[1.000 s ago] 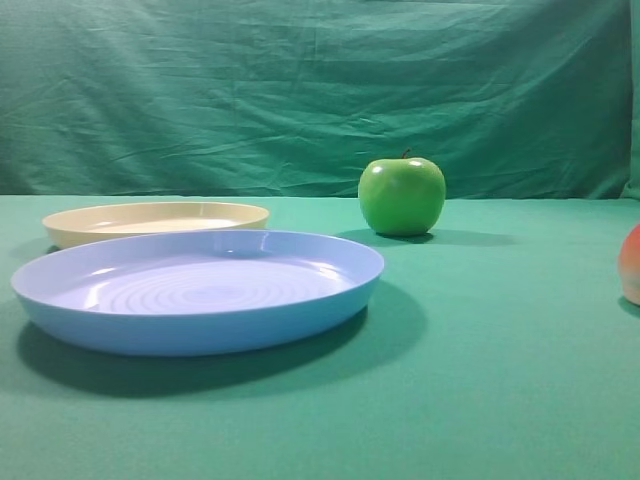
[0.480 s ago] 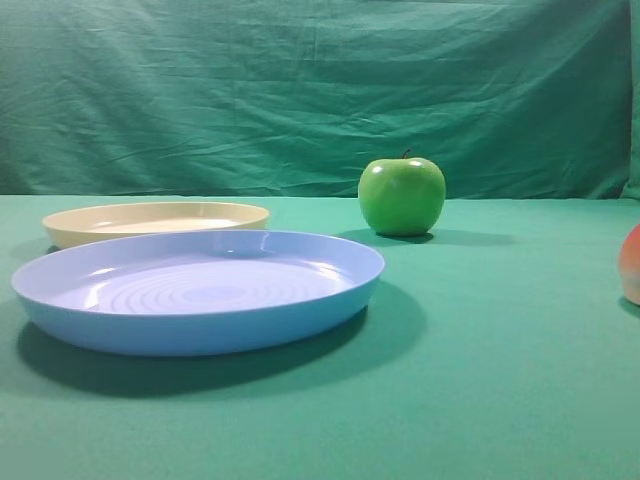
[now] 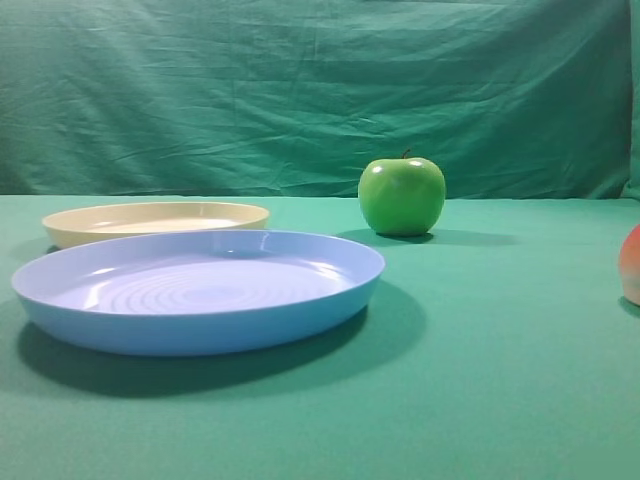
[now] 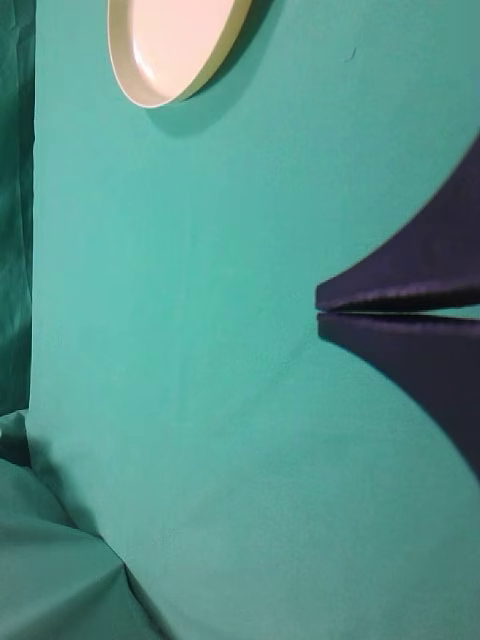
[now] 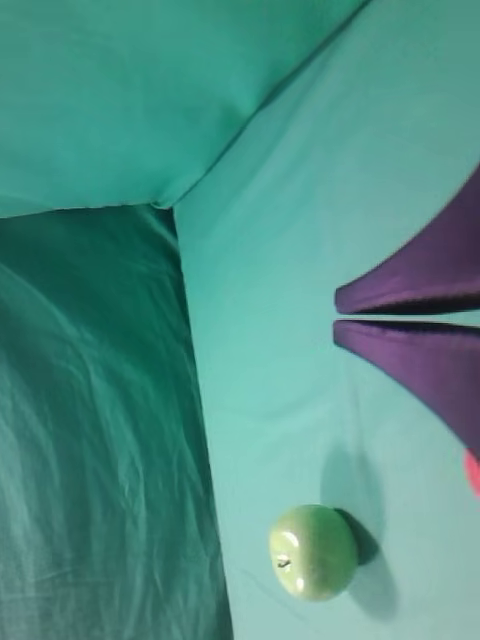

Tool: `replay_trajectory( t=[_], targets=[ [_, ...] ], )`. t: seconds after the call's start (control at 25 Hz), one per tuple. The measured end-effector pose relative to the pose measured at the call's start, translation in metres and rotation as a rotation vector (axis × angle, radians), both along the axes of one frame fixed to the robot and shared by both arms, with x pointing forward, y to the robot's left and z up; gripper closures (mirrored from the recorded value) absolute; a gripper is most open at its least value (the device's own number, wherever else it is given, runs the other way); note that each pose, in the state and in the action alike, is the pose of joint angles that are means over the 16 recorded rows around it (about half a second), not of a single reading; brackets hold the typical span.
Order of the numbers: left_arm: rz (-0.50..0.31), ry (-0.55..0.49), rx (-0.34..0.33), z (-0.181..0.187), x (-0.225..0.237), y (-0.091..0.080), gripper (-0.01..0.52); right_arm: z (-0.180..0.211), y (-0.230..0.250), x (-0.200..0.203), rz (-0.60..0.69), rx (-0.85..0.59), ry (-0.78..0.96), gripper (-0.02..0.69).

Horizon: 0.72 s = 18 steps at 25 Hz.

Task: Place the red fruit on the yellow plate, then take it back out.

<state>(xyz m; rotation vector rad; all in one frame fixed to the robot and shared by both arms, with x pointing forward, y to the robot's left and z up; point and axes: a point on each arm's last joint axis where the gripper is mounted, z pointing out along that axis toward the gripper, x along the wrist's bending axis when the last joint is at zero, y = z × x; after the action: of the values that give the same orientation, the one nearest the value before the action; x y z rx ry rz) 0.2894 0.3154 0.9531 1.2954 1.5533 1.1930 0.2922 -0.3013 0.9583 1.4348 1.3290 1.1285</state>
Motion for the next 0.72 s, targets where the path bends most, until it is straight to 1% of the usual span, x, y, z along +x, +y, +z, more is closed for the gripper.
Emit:
replay_trajectory(
  t=[0.2,0.72],
  targets=[
    [0.000,0.000,0.000,0.0000,0.0000,0.0000,0.514,-0.0083,-0.0002,0.0002,-0.003,-0.001,0.034,0.665],
    [0.000,0.000,0.000,0.0000,0.0000,0.0000,0.514,-0.0115,-0.0008,-0.0007,-0.009,-0.001,0.068,0.665]
  ],
)
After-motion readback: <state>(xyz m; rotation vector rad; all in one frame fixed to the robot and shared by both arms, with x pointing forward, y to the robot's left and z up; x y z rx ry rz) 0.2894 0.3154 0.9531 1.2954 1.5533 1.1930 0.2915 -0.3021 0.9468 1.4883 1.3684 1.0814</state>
